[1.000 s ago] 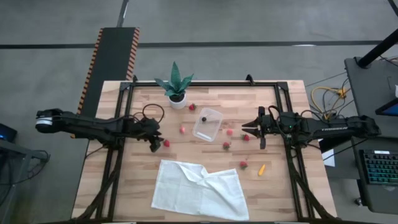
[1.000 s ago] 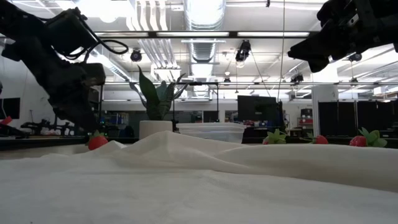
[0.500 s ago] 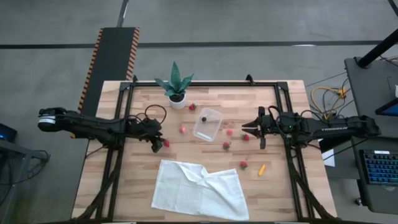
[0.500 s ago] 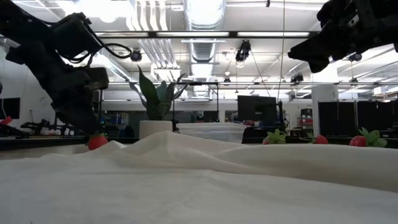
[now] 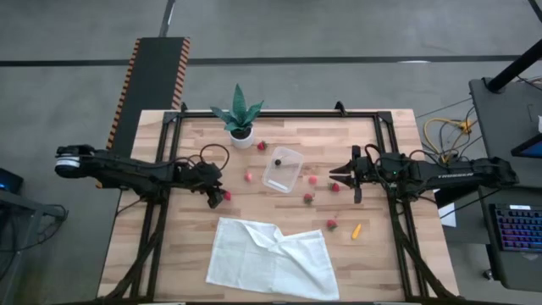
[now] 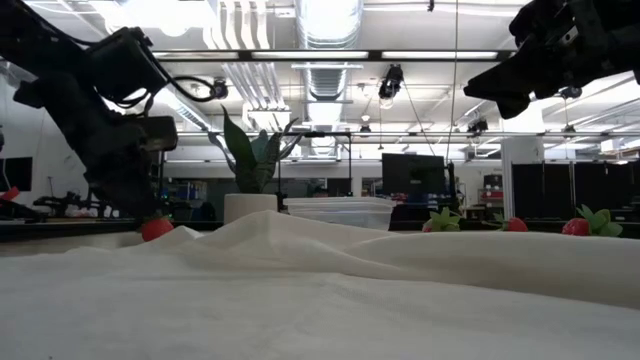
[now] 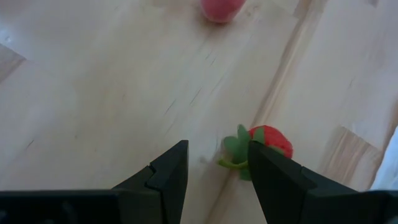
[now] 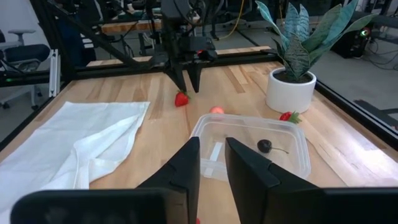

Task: Pick and placing Produce into tupperware
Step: Put the red strawberry into the transparent bin

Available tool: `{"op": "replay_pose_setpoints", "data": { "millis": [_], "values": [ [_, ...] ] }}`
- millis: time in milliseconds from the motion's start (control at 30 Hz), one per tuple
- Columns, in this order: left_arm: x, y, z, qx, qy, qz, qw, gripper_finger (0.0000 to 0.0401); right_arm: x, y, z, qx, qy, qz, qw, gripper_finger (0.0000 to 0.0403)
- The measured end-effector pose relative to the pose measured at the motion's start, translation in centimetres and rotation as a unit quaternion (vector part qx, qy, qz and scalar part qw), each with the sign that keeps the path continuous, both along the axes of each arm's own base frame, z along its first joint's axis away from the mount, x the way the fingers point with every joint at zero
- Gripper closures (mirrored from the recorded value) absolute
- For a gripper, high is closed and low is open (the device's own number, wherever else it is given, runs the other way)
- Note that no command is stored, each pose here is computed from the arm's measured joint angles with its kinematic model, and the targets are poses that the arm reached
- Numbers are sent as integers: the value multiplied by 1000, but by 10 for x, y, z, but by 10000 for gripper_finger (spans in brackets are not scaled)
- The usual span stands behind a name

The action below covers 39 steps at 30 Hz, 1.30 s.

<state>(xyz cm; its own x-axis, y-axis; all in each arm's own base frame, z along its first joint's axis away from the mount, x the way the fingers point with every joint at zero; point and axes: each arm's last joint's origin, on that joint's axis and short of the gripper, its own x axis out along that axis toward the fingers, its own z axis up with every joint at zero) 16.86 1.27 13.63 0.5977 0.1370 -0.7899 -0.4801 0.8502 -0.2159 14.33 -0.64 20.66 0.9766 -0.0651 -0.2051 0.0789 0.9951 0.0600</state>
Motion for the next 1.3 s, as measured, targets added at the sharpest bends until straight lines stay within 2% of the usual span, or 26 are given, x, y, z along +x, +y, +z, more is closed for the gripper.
{"op": "replay_pose_setpoints", "data": {
  "millis": [333,1067,1300],
  "values": [
    [0,0,-2,-5,5,-4,1000,250,0,0,0,0,0,0,1000,328],
    [-4,-1,16,0,-55,-27,998,251,0,0,0,-7,0,2,1000,335],
    [-5,-3,19,-21,-68,-45,996,251,0,0,0,-7,0,2,1000,329]
  ]
}}
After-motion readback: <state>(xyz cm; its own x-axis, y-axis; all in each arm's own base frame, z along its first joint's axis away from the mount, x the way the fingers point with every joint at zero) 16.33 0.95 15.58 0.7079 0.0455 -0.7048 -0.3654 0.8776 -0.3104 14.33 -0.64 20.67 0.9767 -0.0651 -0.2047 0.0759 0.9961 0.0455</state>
